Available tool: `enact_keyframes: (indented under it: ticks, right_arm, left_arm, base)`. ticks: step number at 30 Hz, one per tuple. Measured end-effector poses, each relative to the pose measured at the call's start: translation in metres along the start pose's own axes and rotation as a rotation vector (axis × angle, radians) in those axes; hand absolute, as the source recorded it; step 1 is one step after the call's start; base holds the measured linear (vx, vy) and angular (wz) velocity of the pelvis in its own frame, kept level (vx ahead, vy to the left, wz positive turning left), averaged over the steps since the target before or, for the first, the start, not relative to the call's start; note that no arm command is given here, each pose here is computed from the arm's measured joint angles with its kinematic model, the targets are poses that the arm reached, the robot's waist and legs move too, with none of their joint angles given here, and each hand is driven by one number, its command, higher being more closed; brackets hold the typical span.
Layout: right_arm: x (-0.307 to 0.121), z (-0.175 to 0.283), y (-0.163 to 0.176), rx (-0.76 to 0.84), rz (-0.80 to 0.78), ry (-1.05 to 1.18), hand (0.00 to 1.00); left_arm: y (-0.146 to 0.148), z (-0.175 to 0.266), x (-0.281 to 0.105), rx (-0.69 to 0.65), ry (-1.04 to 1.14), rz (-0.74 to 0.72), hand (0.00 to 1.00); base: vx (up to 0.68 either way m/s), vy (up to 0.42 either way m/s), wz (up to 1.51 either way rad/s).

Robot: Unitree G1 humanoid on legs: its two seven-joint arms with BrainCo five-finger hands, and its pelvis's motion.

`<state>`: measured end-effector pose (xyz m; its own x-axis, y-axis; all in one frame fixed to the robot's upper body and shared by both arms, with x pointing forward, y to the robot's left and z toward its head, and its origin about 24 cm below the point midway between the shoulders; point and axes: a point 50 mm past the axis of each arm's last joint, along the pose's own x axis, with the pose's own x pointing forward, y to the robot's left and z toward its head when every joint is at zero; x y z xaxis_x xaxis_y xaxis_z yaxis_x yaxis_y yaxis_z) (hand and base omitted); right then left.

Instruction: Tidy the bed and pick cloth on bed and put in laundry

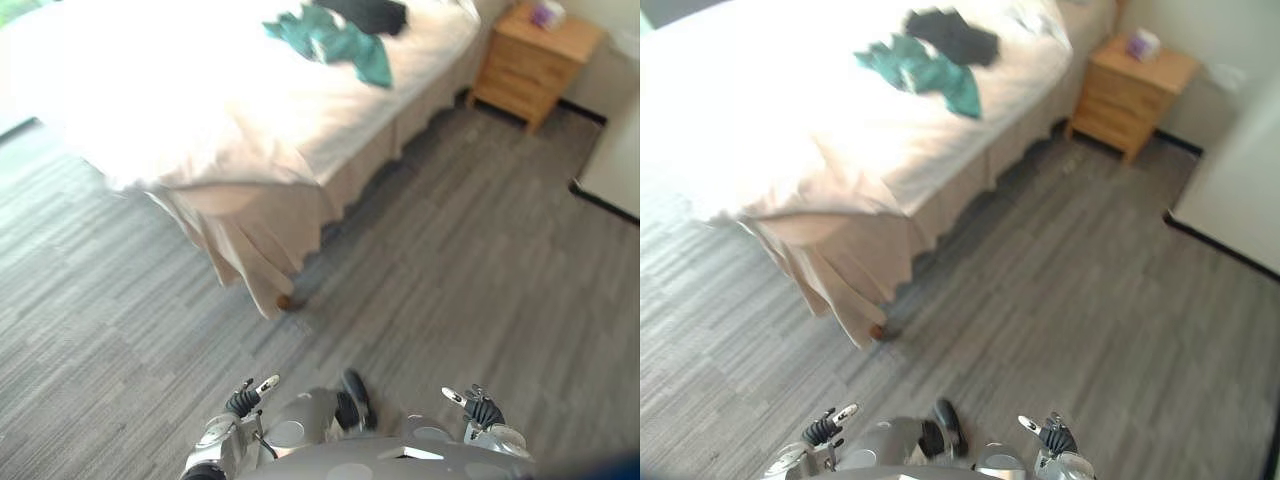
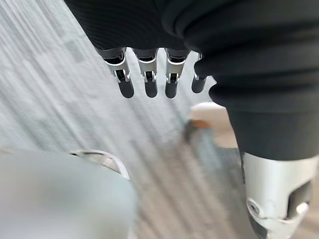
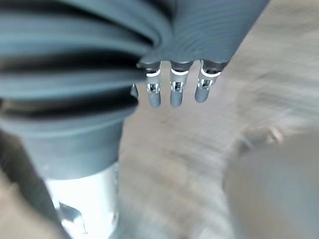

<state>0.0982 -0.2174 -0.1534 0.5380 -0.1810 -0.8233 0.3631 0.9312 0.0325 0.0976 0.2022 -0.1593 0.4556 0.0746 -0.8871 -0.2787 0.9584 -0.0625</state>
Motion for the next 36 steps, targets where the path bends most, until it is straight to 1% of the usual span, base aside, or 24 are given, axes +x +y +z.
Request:
enact_keyframes:
  ticks: [4, 7, 9, 10, 12, 14, 18, 23, 26, 27, 29, 30, 31, 33, 34, 36]
  right_arm:
    - [0.000, 0.001, -0.001, 0.065, -0.022, -0.017, 0.00]
    - [0.000, -0.002, 0.005, 0.110, -0.025, -0.003, 0.00]
    - [-0.001, -0.008, 0.012, 0.145, -0.011, 0.017, 0.00]
    - [-0.001, -0.008, 0.010, 0.159, -0.015, 0.022, 0.00]
    - [0.005, 0.011, 0.005, 0.157, -0.006, -0.015, 0.00]
    - [0.007, 0.017, 0.008, 0.144, 0.012, -0.022, 0.00]
    - [0.006, 0.006, 0.014, 0.122, 0.034, 0.036, 0.00]
    - [0.002, -0.004, -0.001, 0.107, -0.016, 0.066, 0.00]
    - [0.000, -0.011, 0.000, 0.139, -0.027, 0.086, 0.00]
    - [-0.001, -0.014, 0.003, 0.150, -0.021, 0.097, 0.00]
    - [-0.002, -0.018, 0.004, 0.156, -0.016, 0.104, 0.00]
    - [-0.003, -0.020, 0.002, 0.155, -0.017, 0.106, 0.00]
    - [-0.004, -0.021, 0.001, 0.154, -0.020, 0.108, 0.00]
    - [-0.006, -0.024, -0.004, 0.163, -0.037, 0.115, 0.00]
    - [-0.007, -0.025, -0.006, 0.164, -0.044, 0.117, 0.00]
    - [-0.008, -0.025, -0.015, 0.158, -0.062, 0.114, 0.00]
  left_arm:
    - [-0.006, -0.001, 0.000, 0.032, -0.004, -0.020, 0.00]
    - [-0.005, 0.004, 0.001, 0.019, -0.014, -0.015, 0.00]
    - [0.003, 0.003, 0.000, -0.012, -0.013, 0.011, 0.00]
    - [-0.001, 0.003, 0.001, -0.031, -0.011, 0.008, 0.00]
    - [-0.016, -0.004, 0.000, -0.060, -0.008, -0.026, 0.00]
    - [-0.018, -0.005, 0.000, -0.071, -0.007, -0.030, 0.00]
    - [-0.013, 0.000, 0.000, -0.068, -0.038, -0.011, 0.00]
    - [-0.023, 0.000, 0.001, -0.058, -0.034, -0.041, 0.00]
    - [-0.015, 0.000, 0.000, -0.049, -0.034, 0.002, 0.00]
    - [-0.008, 0.000, 0.000, -0.066, -0.034, 0.035, 0.00]
    - [0.000, -0.003, -0.002, -0.146, -0.030, 0.104, 0.00]
    - [0.005, -0.003, -0.003, -0.225, -0.040, 0.150, 0.00]
    - [0.010, -0.003, -0.004, -0.273, -0.048, 0.178, 0.00]
    - [0.037, 0.009, -0.009, -0.502, -0.150, 0.298, 0.00]
    - [0.046, 0.013, -0.011, -0.560, -0.186, 0.325, 0.00]
    - [0.089, 0.028, -0.026, -0.809, -0.353, 0.454, 0.00]
  base:
    - [0.49, -0.135, 1.66]
    - [0.46, -0.299, 1.42]
    - [0.56, -0.429, 0.97]
    - [0.47, -0.369, 0.67]
    - [0.40, -0.311, 0.41]
    - [0.41, -0.313, 0.31]
    - [0.21, -0.190, 0.16]
    - [0.06, -0.019, 0.51]
    - [0.00, 0.089, 0.40]
    - [0.02, 0.033, 0.21]
    - [0.03, 0.028, 0.17]
    - [0.03, 0.024, 0.06]
    - [0.03, 0.023, 0.16]
    - [0.02, 0.005, 0.34]
    - [0.01, -0.008, 0.33]
    - [0.01, -0.014, 0.27]
